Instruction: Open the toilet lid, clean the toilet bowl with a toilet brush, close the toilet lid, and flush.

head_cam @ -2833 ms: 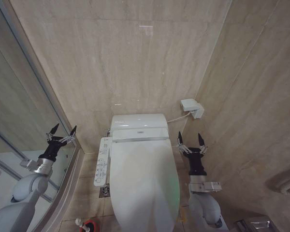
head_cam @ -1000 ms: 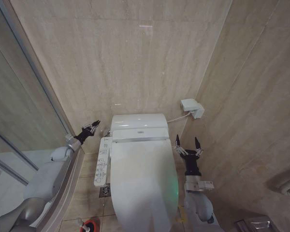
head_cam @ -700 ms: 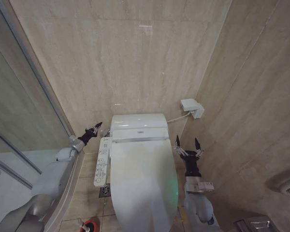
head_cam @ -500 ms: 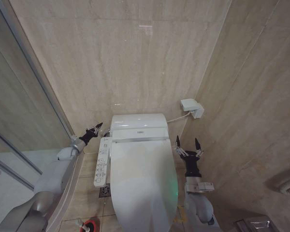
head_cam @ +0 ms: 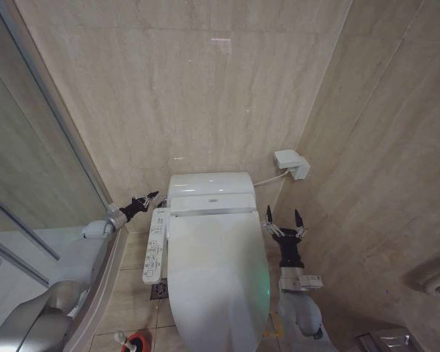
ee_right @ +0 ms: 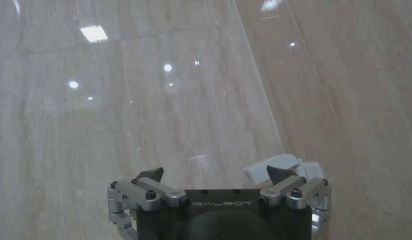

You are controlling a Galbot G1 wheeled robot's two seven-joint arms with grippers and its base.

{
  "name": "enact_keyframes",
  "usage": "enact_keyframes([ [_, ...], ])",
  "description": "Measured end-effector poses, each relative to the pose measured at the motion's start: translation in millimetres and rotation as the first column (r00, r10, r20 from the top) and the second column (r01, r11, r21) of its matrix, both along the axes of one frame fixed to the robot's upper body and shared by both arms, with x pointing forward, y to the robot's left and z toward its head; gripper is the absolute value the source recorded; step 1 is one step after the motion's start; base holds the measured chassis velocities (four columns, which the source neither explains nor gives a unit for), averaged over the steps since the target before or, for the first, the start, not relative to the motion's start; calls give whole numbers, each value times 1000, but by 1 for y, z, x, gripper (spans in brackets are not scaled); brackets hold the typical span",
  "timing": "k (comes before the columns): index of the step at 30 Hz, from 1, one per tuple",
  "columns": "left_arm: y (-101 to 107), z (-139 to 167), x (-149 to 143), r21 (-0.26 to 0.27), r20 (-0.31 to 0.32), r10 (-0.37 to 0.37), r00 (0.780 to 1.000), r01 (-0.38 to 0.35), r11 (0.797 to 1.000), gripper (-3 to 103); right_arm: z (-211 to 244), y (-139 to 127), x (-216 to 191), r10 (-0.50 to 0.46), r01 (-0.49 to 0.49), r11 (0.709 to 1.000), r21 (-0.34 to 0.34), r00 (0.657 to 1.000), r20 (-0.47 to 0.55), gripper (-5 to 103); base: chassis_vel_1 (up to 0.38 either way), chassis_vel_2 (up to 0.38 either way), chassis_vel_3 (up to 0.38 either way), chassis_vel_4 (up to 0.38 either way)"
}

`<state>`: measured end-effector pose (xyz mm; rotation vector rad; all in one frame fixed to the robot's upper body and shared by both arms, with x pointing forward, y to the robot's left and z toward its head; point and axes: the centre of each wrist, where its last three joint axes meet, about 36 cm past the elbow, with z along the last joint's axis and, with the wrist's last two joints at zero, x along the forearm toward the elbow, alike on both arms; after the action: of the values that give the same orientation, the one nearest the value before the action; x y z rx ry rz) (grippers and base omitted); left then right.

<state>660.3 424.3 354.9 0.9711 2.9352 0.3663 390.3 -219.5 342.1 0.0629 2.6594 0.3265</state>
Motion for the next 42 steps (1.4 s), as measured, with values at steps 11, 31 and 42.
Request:
enact_keyframes([
  [11, -11, -6, 6, 25, -26, -14, 1000, 15, 1000, 0, -4, -2, 1, -1, 1, 1000, -5, 1000, -3, 100, 0, 0, 0, 0],
  [31, 9, 13, 3, 109, -9, -56, 998, 57, 992, 0, -6, 1, 4, 0, 0, 1000, 2, 1000, -3, 100, 0, 0, 0, 0],
  [42, 8, 14, 11, 168, -45, -88, 995, 94, 981, 0, -6, 0, 0, -3, 3, 1000, -2, 1000, -6, 100, 0, 0, 0, 0],
])
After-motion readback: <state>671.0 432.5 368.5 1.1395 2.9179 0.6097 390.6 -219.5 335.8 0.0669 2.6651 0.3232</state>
